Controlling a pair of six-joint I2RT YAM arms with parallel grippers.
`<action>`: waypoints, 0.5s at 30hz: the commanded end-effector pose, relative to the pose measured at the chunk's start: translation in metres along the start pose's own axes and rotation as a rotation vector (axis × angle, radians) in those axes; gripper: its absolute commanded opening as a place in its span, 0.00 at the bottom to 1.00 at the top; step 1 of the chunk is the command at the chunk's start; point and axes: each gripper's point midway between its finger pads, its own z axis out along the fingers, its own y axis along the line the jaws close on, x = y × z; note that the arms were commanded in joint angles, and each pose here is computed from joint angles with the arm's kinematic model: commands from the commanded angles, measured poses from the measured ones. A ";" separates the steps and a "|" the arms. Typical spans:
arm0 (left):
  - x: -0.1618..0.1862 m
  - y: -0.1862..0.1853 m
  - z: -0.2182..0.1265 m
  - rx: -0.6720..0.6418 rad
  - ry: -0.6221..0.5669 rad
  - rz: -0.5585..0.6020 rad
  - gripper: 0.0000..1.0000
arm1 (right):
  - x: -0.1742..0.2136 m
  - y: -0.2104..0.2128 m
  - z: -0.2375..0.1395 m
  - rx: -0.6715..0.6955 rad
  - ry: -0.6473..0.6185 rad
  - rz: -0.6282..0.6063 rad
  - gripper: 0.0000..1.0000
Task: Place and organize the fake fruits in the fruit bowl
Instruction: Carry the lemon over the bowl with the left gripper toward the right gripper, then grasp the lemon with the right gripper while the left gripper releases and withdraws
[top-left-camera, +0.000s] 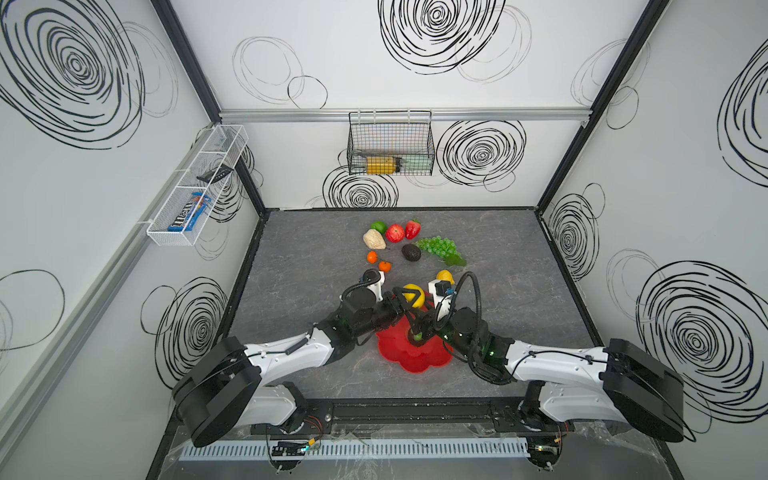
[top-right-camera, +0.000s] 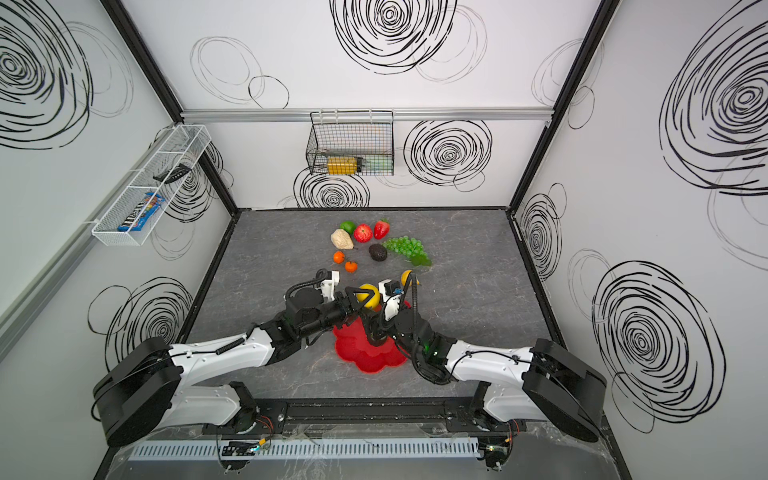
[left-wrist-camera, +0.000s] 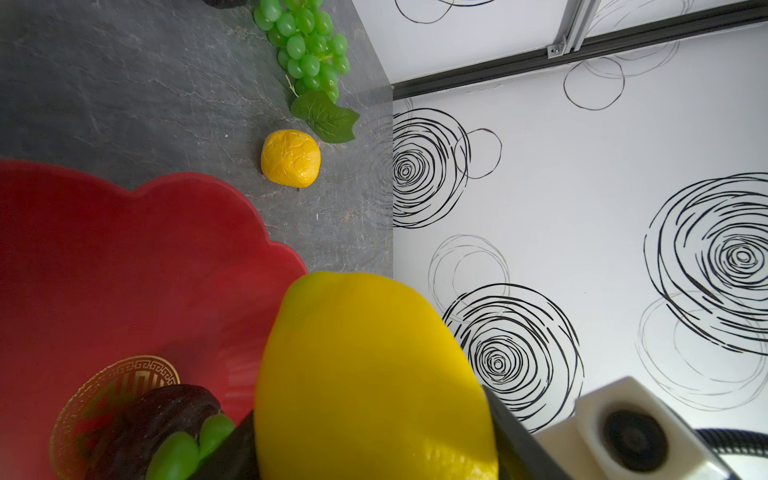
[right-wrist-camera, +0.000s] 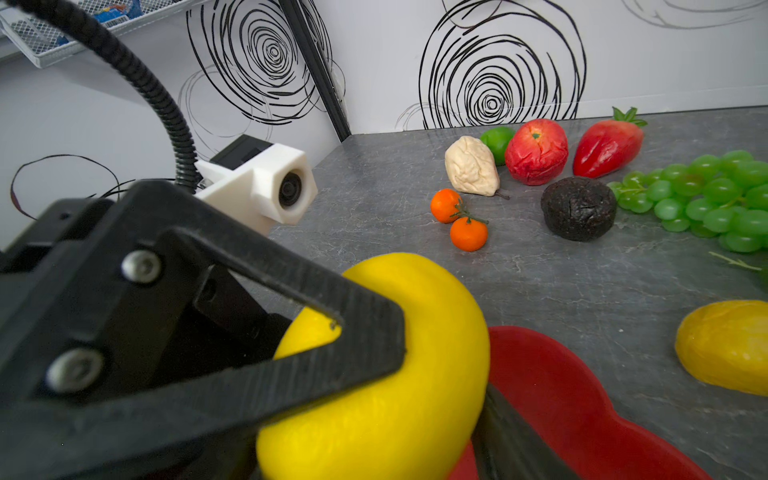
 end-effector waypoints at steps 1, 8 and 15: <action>-0.002 -0.009 -0.003 0.046 -0.020 -0.002 0.69 | -0.026 0.004 -0.001 0.009 -0.087 0.023 0.65; -0.006 -0.011 -0.002 0.051 -0.026 0.018 0.78 | -0.023 0.004 -0.004 0.016 -0.066 0.002 0.62; -0.026 -0.017 -0.017 0.015 -0.083 0.125 0.93 | -0.013 -0.002 -0.013 0.043 0.018 -0.015 0.61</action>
